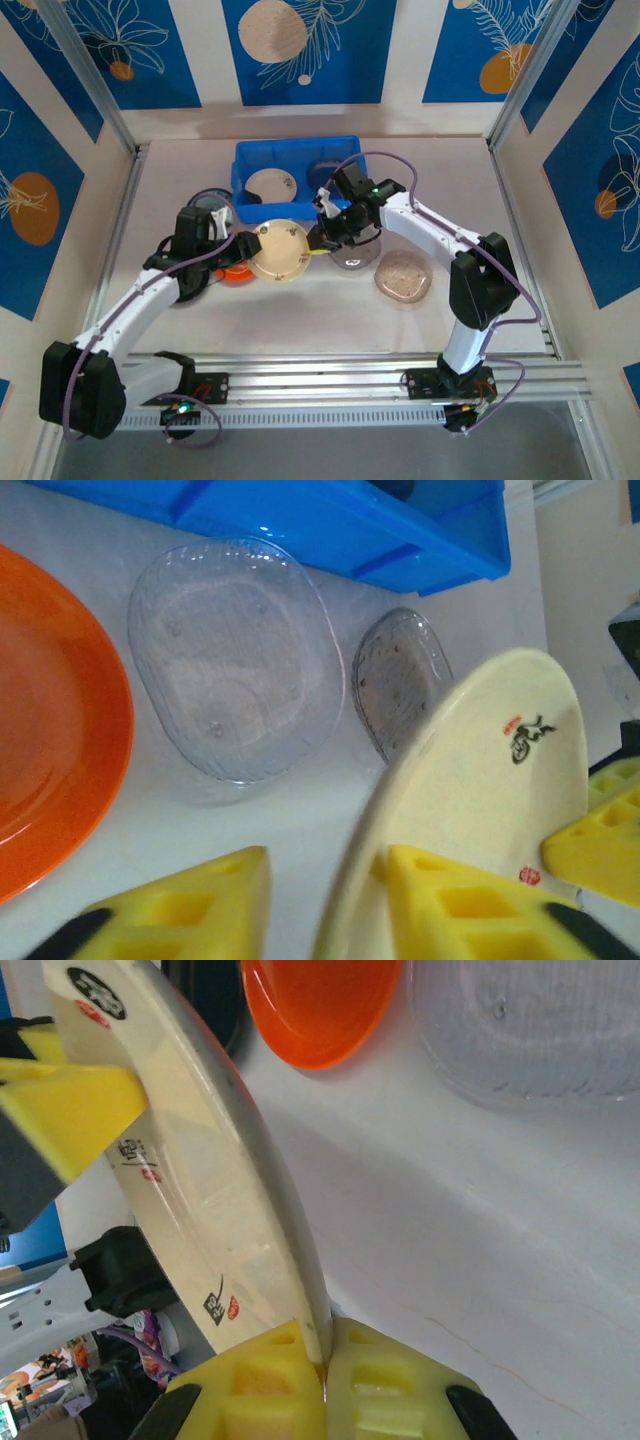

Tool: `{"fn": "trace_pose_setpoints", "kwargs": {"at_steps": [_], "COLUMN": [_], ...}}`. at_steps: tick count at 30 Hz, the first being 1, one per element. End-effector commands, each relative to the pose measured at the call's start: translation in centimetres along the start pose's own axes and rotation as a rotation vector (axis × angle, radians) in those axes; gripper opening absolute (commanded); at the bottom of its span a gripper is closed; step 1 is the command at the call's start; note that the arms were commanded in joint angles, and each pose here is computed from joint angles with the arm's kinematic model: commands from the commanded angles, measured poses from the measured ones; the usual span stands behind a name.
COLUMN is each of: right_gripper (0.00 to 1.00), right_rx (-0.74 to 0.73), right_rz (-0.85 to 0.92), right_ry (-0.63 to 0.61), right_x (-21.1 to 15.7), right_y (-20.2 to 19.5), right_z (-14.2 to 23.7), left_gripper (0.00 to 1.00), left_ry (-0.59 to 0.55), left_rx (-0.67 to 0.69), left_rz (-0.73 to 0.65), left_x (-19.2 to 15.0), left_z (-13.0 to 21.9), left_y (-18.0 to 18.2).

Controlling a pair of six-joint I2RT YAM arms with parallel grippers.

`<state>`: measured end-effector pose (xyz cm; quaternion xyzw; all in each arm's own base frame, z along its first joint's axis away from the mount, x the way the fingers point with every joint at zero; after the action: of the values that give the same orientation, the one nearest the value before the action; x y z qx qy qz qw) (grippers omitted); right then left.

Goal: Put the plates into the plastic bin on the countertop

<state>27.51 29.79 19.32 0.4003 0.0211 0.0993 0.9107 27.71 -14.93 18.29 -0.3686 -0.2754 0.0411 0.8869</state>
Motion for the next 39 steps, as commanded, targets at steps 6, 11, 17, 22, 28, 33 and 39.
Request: {"fn": "trace_pose_setpoints", "kwargs": {"at_steps": [6, 11, 17, 22, 28, 33, 39], "right_gripper": [0.16, 0.32, 0.26, 0.00, 0.00, 0.00, 0.00], "right_rx": [0.072, 0.060, 0.058, 0.026, 0.001, -0.015, 0.028], "right_rz": [-0.040, -0.046, -0.040, -0.024, -0.020, -0.035, -0.074], "right_ry": [-0.022, -0.091, -0.110, -0.162, -0.249, -0.313, -0.392], "right_x": [2.4, 4.4, 6.1, 8.2, 13.5, 18.4, 23.1], "right_y": [0.9, 0.5, 0.9, 1.5, 2.0, 2.1, 1.0], "right_z": [1.4, 2.3, 2.2, 2.9, 3.8, 3.2, 2.1], "left_gripper": [0.00, 0.00, 0.00, 0.00, 1.00, 1.00, 1.00], "left_ry": [-0.037, -0.047, -0.050, -0.034, -0.079, -0.144, -0.175], "left_rx": [-0.091, -0.193, -0.250, -0.222, -0.089, 0.011, 0.029], "left_rz": [0.008, 0.077, 0.101, 0.080, 0.033, -0.013, -0.055], "left_x": [2.2, 3.2, 4.3, 5.1, 6.7, 7.9, 8.7], "left_z": [-0.7, -1.6, -2.0, -2.5, -2.0, -0.5, 0.5], "left_y": [-2.1, -3.4, -4.5, -4.6, -3.4, -2.2, -2.0]}}
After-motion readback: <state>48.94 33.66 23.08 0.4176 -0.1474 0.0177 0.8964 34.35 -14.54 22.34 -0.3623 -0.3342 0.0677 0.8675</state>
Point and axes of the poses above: each hand's point on the last joint's axis, 136 mm out from that joint toward the fingers, its own z axis back along the fingers, its own y axis along the line the jaws close on, x = y × z, the point moved 3 cm from there along z, back along the fingers, and after that the axes turned 3 degrees about -z, right-handed, at the moved point
